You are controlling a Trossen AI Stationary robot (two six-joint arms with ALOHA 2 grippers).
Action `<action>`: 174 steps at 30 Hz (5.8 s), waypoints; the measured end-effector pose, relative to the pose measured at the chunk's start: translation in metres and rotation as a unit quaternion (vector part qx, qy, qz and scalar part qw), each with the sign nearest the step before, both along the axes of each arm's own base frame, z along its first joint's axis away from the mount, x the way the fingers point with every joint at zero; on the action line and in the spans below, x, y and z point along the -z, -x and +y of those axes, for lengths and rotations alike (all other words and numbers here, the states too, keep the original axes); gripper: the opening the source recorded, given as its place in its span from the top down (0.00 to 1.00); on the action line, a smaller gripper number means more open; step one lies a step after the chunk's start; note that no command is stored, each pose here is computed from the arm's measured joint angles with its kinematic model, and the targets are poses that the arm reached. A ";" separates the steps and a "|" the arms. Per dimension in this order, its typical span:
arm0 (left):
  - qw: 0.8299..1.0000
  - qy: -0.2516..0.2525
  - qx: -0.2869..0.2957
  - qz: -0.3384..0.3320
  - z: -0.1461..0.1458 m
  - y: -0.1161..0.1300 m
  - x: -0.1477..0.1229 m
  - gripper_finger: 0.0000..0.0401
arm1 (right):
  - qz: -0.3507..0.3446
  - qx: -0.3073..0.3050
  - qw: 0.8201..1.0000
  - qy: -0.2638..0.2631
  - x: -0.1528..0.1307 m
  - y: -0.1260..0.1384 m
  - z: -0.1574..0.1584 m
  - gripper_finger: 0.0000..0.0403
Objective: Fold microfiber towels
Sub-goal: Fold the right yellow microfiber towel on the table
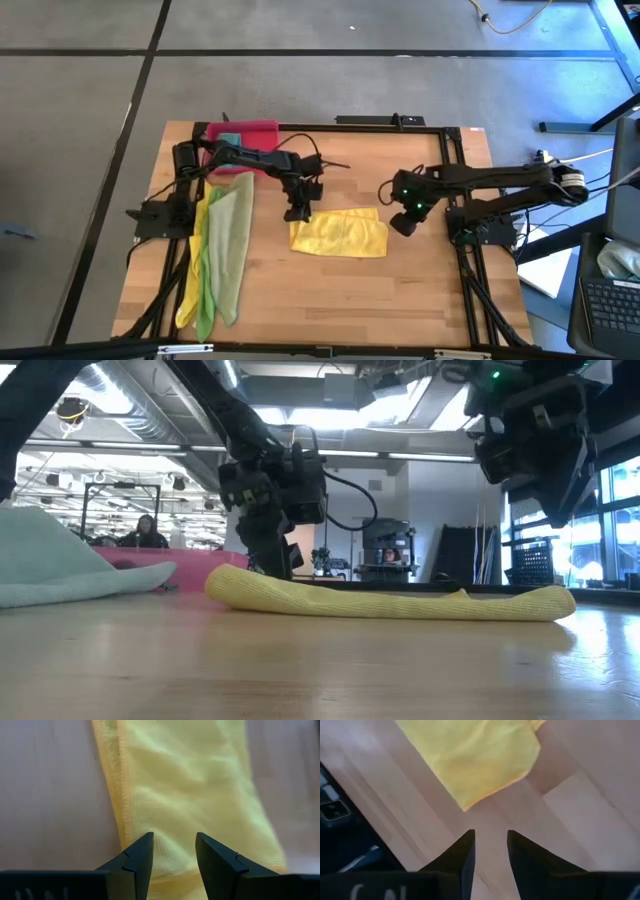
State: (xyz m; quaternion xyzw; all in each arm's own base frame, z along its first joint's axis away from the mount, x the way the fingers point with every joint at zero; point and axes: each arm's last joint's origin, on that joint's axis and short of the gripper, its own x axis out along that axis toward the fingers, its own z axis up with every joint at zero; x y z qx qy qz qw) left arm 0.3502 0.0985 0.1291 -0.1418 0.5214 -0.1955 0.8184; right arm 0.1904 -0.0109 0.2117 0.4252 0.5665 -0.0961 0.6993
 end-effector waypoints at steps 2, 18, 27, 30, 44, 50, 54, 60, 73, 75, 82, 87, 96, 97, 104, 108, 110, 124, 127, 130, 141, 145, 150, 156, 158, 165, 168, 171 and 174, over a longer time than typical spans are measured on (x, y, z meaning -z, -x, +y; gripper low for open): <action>1.000 -0.014 -0.003 0.005 0.000 0.000 0.000 0.65 | -0.010 0.005 1.000 -0.004 -0.002 0.002 0.004 0.71; 0.999 -0.040 0.021 -0.029 0.025 -0.009 -0.015 0.65 | -0.047 0.000 0.999 0.013 -0.009 -0.001 0.020 0.71; 0.999 -0.042 0.023 0.004 0.023 -0.010 0.002 0.65 | -0.065 -0.008 0.998 0.014 -0.011 -0.004 0.029 0.71; 0.999 -0.042 0.022 0.004 0.024 -0.009 0.003 0.65 | -0.065 -0.013 0.998 0.014 -0.011 -0.004 0.031 0.71; 0.999 -0.034 0.010 0.018 0.016 -0.012 0.002 0.65 | -0.073 -0.004 0.996 0.043 -0.011 -0.005 0.030 0.71; 0.999 -0.024 -0.005 0.030 0.014 -0.012 0.002 0.65 | -0.075 -0.001 0.996 0.053 -0.011 -0.006 0.030 0.71; 0.999 -0.019 -0.006 0.043 0.013 -0.011 0.001 0.66 | -0.076 0.000 0.996 0.055 -0.011 -0.006 0.030 0.71; 0.998 -0.042 -0.009 0.047 0.016 -0.017 -0.010 0.71 | -0.078 0.006 0.995 0.067 -0.011 -0.006 0.029 0.71; 0.997 -0.052 0.021 0.048 0.019 -0.015 -0.014 0.80 | -0.078 0.008 0.994 0.070 -0.011 -0.007 0.029 0.71; 0.998 -0.031 0.022 0.043 0.020 -0.014 -0.015 0.79 | -0.078 0.009 0.995 0.069 -0.011 -0.007 0.029 0.71; 0.998 -0.015 0.022 0.061 0.021 -0.015 -0.002 0.76 | -0.083 0.009 0.994 0.068 -0.011 -0.007 0.029 0.71; 0.997 -0.014 0.021 0.067 0.021 -0.015 0.002 0.73 | -0.083 0.014 0.994 0.065 -0.012 -0.008 0.029 0.71; 0.997 -0.009 0.019 0.070 0.023 -0.013 0.002 0.73 | -0.083 0.012 0.995 0.062 -0.012 -0.008 0.032 0.71; 0.997 -0.009 0.020 0.070 0.023 -0.013 0.002 0.73 | -0.083 0.012 0.995 0.062 -0.012 -0.008 0.032 0.71; 0.996 -0.008 0.019 0.083 0.021 -0.012 0.002 0.73 | -0.083 0.015 0.994 0.068 -0.012 -0.008 0.031 0.71; 0.995 -0.006 0.020 0.100 0.020 -0.010 -0.001 0.75 | -0.084 0.012 0.994 0.071 -0.012 -0.008 0.031 0.71; 0.995 -0.006 0.020 0.098 0.021 -0.012 -0.003 0.77 | -0.086 0.008 0.993 0.076 -0.012 -0.008 0.031 0.71; 0.994 -0.001 0.024 0.104 0.018 -0.013 -0.007 0.99 | -0.088 0.017 0.992 0.084 -0.012 -0.008 0.030 0.71; 0.994 0.002 0.024 0.110 0.018 -0.012 -0.008 0.99 | -0.088 0.017 0.992 0.084 -0.012 -0.008 0.030 0.71; 0.994 0.002 0.026 0.110 0.016 -0.012 -0.008 0.99 | -0.088 0.017 0.992 0.084 -0.012 -0.008 0.030 0.71; 0.990 0.012 0.033 0.139 0.007 -0.009 -0.010 1.00 | -0.090 0.014 0.991 0.094 -0.012 -0.008 0.030 0.71; 0.988 0.009 0.027 0.155 0.006 -0.004 -0.018 1.00 | -0.094 0.011 0.988 0.121 -0.012 -0.009 0.029 0.71; 0.989 -0.007 0.011 0.151 0.007 -0.004 -0.035 1.00 | -0.094 -0.002 0.986 0.140 -0.008 -0.013 0.026 0.71; 0.987 -0.005 0.010 0.161 0.002 -0.009 -0.059 1.00 | -0.096 -0.017 0.983 0.154 0.000 -0.021 0.020 0.71; 0.986 -0.004 0.016 0.166 -0.002 -0.010 -0.065 1.00 | -0.106 -0.018 0.982 0.155 0.007 -0.025 0.019 0.71; 0.980 0.001 0.022 0.198 -0.019 -0.011 -0.072 1.00 | -0.080 -0.003 0.987 0.142 0.039 -0.024 0.011 0.71; 0.976 0.002 0.024 0.216 -0.027 -0.011 -0.072 1.00 | -0.063 0.009 0.989 0.136 0.050 -0.017 0.009 0.71; 0.970 -0.015 0.023 0.240 -0.032 -0.009 -0.072 1.00 | -0.051 0.009 0.990 0.130 0.060 -0.011 0.009 0.71; 0.966 -0.031 0.014 0.257 -0.035 -0.008 -0.071 1.00 | -0.051 0.010 0.991 0.123 0.066 -0.008 0.009 0.71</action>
